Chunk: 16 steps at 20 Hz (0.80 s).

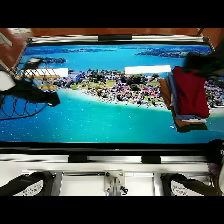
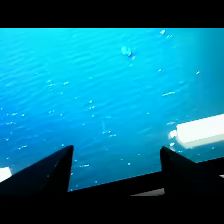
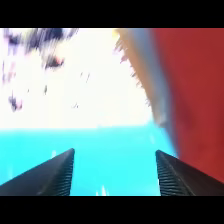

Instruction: Fold the shirts.

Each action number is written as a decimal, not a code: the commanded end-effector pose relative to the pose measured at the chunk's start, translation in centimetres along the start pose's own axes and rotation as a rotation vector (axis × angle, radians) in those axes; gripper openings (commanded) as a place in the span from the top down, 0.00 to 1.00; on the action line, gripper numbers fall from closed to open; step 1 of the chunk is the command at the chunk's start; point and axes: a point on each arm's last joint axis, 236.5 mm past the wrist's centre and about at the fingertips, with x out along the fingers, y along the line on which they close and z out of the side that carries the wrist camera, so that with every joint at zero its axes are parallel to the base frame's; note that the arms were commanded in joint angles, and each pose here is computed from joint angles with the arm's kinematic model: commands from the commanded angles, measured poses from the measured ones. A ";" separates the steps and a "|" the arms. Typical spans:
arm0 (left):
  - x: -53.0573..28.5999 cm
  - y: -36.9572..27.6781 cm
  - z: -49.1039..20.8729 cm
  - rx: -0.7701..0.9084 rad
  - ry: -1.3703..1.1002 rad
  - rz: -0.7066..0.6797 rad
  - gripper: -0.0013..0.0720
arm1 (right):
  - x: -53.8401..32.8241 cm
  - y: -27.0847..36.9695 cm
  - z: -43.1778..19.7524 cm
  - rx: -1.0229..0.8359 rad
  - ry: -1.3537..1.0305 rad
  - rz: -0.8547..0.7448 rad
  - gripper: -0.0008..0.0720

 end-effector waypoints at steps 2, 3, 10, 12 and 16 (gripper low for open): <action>3.3 -0.2 -1.7 0.066 0.211 0.138 0.12 | 6.3 8.5 -6.8 -0.210 0.261 0.038 0.12; 3.4 -0.3 -1.8 0.069 0.217 0.138 0.12 | 7.2 9.0 -7.4 -0.214 0.289 0.033 0.12; 3.4 -0.3 -1.8 0.069 0.216 0.138 0.12 | 8.7 9.4 -8.1 -0.221 0.325 0.026 0.12; 3.4 -0.3 -1.8 0.069 0.216 0.137 0.12 | 8.7 9.4 -8.1 -0.221 0.325 0.025 0.12; 3.4 -0.5 -1.9 0.067 0.219 0.130 0.12 | 8.7 9.4 -8.1 -0.222 0.325 0.025 0.12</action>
